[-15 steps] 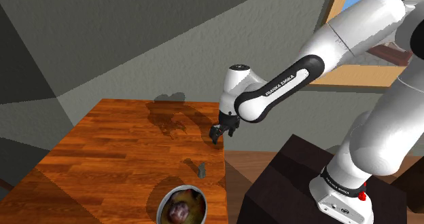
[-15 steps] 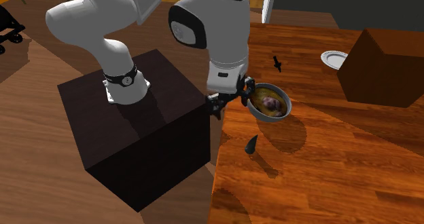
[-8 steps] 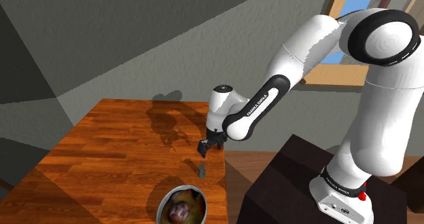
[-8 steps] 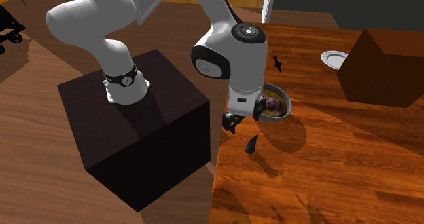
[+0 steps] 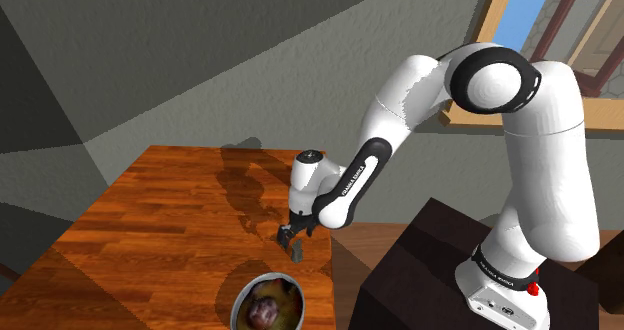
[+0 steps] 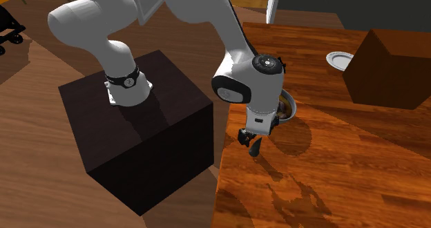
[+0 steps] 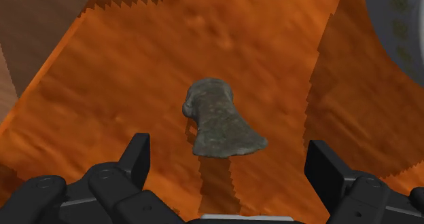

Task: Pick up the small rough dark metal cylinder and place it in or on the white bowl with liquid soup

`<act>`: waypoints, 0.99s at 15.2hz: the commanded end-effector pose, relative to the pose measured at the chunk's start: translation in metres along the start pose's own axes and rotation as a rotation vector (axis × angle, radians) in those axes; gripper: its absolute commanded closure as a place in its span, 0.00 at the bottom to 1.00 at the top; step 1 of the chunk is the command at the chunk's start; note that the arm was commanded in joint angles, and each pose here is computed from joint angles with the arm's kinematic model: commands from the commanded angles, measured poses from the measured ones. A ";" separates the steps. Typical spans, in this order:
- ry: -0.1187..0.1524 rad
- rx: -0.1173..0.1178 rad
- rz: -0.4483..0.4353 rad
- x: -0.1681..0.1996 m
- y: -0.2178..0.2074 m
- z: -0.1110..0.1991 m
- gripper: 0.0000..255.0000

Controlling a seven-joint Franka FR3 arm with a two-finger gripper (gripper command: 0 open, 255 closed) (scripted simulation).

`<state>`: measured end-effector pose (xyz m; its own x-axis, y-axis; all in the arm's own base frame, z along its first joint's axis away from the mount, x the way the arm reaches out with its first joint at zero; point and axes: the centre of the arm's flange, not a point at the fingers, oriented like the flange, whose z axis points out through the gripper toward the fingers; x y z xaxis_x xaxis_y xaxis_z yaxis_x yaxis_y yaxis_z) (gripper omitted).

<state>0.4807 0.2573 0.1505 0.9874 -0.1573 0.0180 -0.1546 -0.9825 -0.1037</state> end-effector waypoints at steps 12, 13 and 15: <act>0.000 0.000 0.000 0.001 -0.002 0.030 0.00; 0.000 0.000 0.000 0.001 -0.002 0.030 0.00; 0.000 0.000 0.000 0.001 -0.002 0.030 1.00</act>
<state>0.4831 0.2618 0.1207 0.9873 -0.1576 0.0187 -0.1548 -0.9825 -0.1038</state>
